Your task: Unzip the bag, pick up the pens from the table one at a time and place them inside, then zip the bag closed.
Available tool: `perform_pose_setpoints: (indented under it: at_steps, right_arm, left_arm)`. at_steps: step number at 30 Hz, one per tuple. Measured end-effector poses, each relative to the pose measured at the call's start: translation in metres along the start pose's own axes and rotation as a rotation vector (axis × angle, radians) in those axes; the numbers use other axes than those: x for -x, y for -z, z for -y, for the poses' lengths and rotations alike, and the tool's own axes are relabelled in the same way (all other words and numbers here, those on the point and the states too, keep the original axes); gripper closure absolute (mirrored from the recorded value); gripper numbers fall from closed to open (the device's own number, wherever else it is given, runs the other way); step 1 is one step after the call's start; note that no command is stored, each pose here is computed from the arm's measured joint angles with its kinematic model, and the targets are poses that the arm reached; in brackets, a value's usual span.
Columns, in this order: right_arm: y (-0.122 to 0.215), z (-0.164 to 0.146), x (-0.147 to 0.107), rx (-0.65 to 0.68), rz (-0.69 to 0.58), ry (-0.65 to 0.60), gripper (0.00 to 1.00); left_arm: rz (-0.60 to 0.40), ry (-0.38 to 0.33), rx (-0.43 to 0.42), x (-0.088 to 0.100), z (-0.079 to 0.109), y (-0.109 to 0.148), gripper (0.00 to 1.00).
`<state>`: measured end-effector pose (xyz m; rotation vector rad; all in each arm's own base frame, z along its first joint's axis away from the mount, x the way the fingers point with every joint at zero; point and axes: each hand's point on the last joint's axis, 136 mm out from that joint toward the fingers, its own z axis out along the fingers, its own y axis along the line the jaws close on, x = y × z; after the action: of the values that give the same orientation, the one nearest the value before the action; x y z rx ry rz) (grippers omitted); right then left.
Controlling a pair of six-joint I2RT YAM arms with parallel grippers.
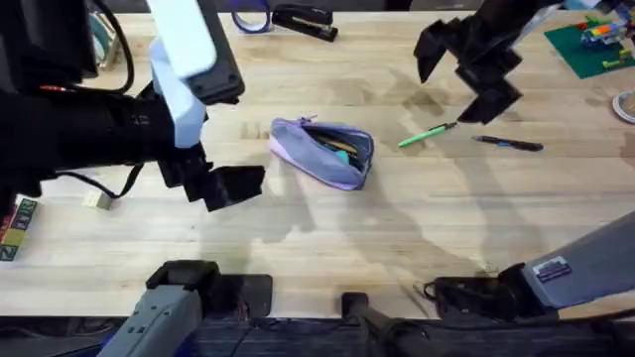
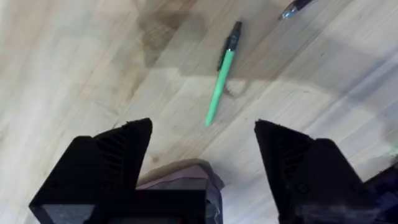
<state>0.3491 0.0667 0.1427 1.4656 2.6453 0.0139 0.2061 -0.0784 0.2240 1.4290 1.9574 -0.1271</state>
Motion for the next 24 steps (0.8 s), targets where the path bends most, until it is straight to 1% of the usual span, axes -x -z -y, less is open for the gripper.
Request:
perform_pose_setpoints:
  at_steps: [6, 15, 24]
  right_arm:
    - [-0.025, 0.009, -0.009, -0.03, -0.035, -0.026, 0.009]
    - [-0.054, 0.005, -0.017, 0.008, -0.062, -0.041, 0.01]
    - [-0.078, 0.007, -0.022, 0.025, -0.071, -0.046, 0.009]
  left_arm:
    - [0.0, 0.0, 0.0, 0.0, 0.0, 0.0, 0.007]
    - [0.0, 0.0, 0.0, 0.0, 0.0, 0.0, 0.007]
    - [0.0, 0.0, 0.0, 0.0, 0.0, 0.0, 0.007]
